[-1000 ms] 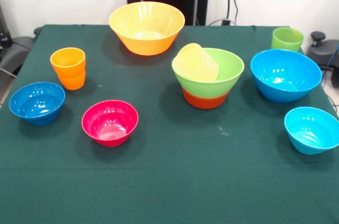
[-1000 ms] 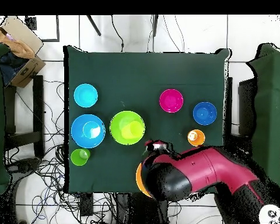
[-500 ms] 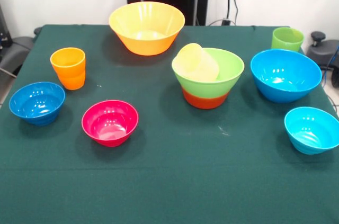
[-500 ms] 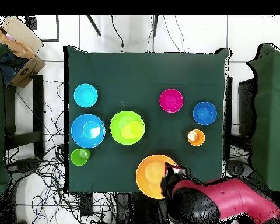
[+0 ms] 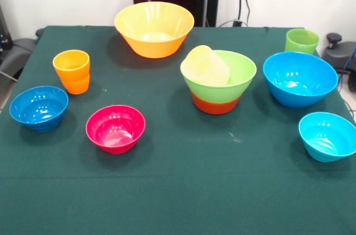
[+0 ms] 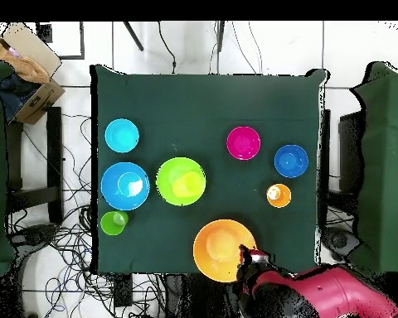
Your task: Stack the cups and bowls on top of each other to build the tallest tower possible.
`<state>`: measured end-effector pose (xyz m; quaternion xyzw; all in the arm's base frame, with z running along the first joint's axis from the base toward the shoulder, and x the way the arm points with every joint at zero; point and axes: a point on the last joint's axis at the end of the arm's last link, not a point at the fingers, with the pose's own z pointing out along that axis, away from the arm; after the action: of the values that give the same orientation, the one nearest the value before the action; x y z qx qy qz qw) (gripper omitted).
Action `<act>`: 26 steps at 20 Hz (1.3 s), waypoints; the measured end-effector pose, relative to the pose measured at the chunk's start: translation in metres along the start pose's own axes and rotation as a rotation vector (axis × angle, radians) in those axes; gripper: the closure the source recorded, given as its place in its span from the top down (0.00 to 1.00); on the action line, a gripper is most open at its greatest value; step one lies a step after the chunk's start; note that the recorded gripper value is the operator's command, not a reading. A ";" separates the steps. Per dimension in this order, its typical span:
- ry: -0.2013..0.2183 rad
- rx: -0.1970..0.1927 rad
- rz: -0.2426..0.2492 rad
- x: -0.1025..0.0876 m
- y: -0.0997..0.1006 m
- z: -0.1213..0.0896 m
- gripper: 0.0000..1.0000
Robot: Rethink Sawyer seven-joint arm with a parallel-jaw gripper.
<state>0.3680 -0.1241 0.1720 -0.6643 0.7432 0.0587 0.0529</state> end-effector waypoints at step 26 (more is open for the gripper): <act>-0.240 -0.010 -0.177 -0.043 0.085 0.107 1.00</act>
<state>0.2885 -0.0561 0.0743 -0.7158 0.6696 0.1368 0.1431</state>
